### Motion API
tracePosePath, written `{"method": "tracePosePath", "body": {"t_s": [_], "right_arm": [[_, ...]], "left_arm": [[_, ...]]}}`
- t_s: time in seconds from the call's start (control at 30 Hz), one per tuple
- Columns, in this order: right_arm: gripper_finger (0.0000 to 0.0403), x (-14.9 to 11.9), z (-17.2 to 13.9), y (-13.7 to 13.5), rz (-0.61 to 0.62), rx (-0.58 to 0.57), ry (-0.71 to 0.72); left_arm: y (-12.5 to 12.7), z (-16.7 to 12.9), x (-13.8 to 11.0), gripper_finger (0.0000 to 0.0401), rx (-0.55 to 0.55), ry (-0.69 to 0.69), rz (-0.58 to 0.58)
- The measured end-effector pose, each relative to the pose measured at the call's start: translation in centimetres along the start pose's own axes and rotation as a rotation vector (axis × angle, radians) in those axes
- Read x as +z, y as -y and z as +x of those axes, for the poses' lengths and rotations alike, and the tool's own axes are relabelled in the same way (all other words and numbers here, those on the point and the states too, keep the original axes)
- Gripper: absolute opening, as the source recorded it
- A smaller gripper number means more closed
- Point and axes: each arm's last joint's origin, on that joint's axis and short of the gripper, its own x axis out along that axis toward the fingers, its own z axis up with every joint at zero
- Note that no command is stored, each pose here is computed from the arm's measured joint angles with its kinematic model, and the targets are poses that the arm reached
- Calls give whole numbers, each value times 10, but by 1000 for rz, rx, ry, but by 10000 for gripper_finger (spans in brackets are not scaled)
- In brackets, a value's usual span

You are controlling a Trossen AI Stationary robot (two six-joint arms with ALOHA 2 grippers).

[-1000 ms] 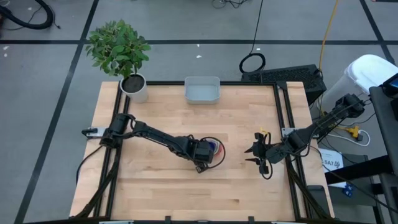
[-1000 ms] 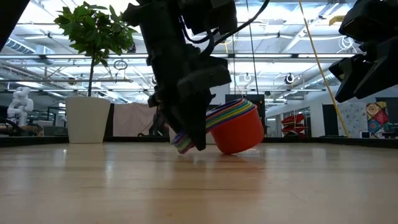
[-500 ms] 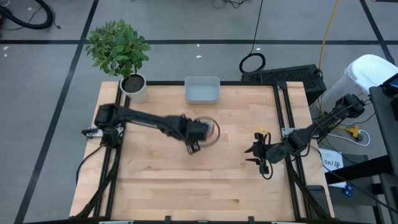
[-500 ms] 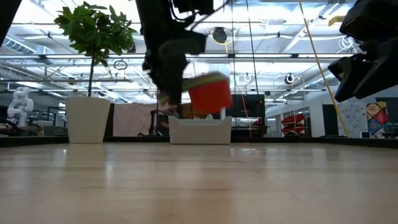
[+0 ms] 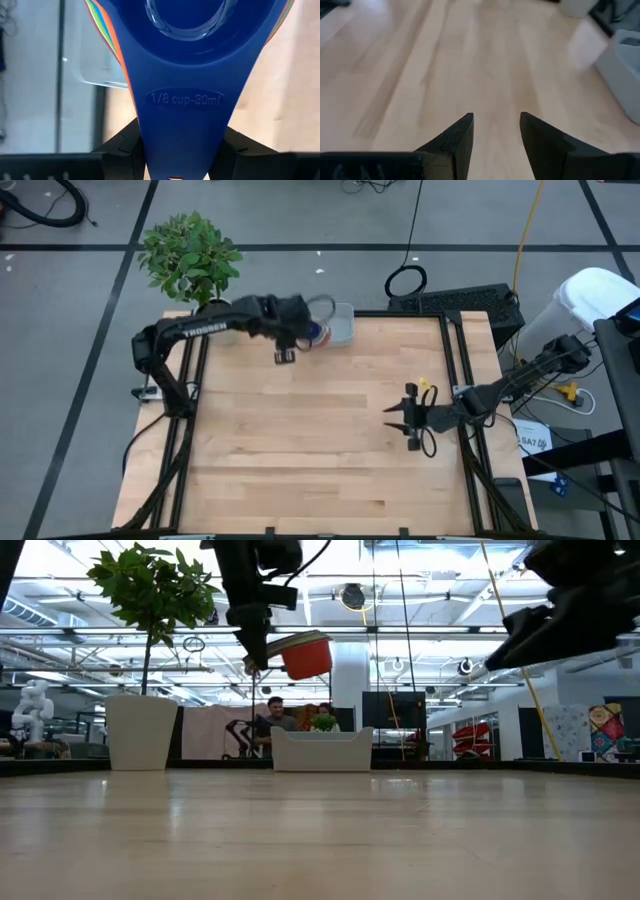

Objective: Nest measuring cups in basket
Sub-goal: Put the stacked measuring cups into the white bin

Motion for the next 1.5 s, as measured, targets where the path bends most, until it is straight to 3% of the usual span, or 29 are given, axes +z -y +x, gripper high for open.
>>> {"method": "tracePosePath", "body": {"t_s": [0.3, 0.5, 0.7, 0.93, 1.17, 1.37, 1.5], "right_arm": [[155, -13, 9, 18, 106, -99, -28], [155, -9, 12, 21, 181, -96, 115], [155, -4, 12, 22, 167, -93, 178], [155, -3, 12, 24, 174, -131, 186], [155, 7, 9, 25, 171, -156, 285], [155, 10, 9, 26, 155, -167, 308], [155, 10, 8, 26, 159, -184, 312]], "left_arm": [[-42, -4, -7, 145, -1, 33, 159], [-46, 18, 8, 145, -46, 4, 217], [-48, 44, 25, 145, -57, -33, 251], [-59, 40, 31, 145, -29, -20, 304], [-79, 42, 21, 145, -19, -35, 295], [-94, 44, 19, 145, -2, 30, 263], [-96, 61, 23, 145, -12, 44, 262]]}}
